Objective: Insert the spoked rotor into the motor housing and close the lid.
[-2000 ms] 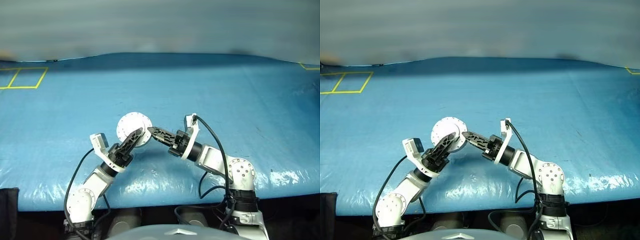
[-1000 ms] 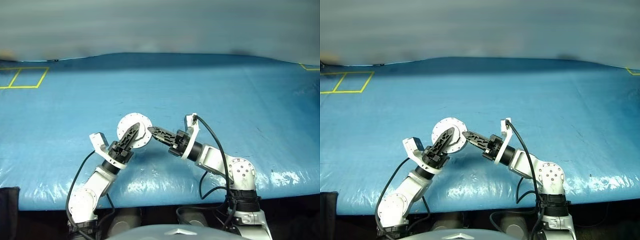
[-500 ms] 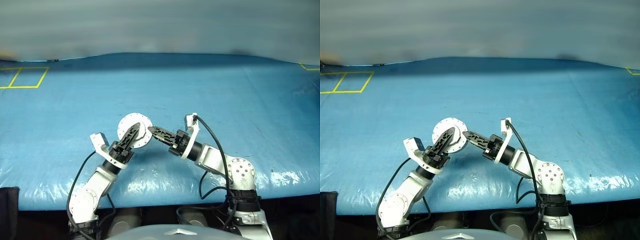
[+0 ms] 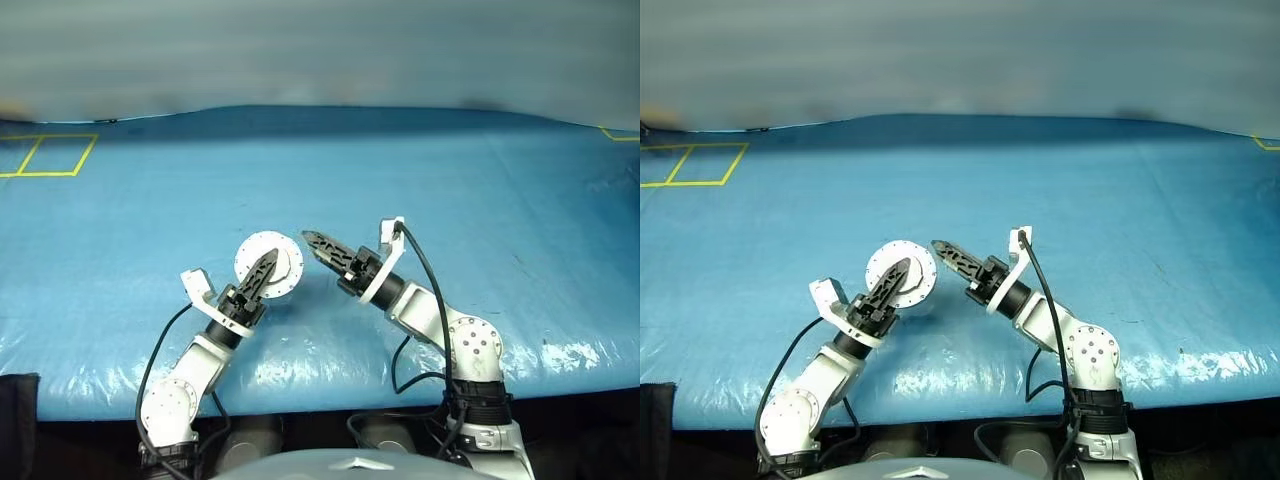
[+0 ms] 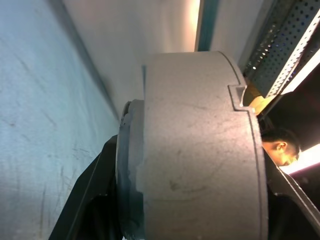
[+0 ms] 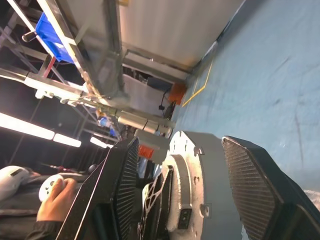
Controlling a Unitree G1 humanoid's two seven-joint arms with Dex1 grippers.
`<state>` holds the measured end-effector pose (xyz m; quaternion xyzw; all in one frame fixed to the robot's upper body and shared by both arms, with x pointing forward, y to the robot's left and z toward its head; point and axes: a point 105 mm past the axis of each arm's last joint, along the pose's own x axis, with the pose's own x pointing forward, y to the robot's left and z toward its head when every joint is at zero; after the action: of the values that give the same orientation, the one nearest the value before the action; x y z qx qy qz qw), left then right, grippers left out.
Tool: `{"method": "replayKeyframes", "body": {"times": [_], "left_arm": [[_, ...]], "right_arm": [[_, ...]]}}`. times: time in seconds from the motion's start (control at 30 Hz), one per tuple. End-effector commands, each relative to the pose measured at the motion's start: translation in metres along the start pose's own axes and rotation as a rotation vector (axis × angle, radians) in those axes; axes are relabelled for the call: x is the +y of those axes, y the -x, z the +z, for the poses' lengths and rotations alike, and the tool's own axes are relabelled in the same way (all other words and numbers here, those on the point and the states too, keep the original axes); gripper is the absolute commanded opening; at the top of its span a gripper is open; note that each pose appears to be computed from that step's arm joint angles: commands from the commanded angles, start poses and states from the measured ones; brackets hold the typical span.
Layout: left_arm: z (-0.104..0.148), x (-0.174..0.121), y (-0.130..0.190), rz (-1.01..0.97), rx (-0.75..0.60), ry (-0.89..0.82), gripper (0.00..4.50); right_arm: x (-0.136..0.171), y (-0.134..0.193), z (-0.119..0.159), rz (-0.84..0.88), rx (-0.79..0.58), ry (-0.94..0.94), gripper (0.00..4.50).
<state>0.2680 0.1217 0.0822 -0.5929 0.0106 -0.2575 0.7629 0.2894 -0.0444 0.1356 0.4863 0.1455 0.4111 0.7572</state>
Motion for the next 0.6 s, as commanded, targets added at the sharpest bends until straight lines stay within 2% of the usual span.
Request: {"method": "replayKeyframes", "body": {"times": [0.03, 0.17, 0.3, 0.43, 0.6], "left_arm": [[0.038, -0.008, -0.002, 0.002, -0.185, -0.098, 2.53], [0.064, -0.003, 0.008, 0.074, -0.322, -0.157, 2.53], [0.084, 0.015, 0.021, 0.225, -0.442, -0.218, 2.53], [0.092, 0.038, 0.026, 0.418, -0.491, -0.320, 2.53], [0.096, 0.039, 0.017, 0.425, -0.511, -0.337, 2.53]], "right_arm": [[0.004, 0.002, 0.018, 0.008, -0.092, 0.132, 2.79], [-0.004, 0.008, 0.029, -0.032, -0.150, 0.252, 2.79], [-0.009, 0.010, 0.032, -0.053, -0.165, 0.280, 2.79], [-0.015, 0.009, 0.030, -0.088, -0.179, 0.295, 2.79], [-0.015, 0.008, 0.022, -0.086, -0.164, 0.303, 2.79]]}}
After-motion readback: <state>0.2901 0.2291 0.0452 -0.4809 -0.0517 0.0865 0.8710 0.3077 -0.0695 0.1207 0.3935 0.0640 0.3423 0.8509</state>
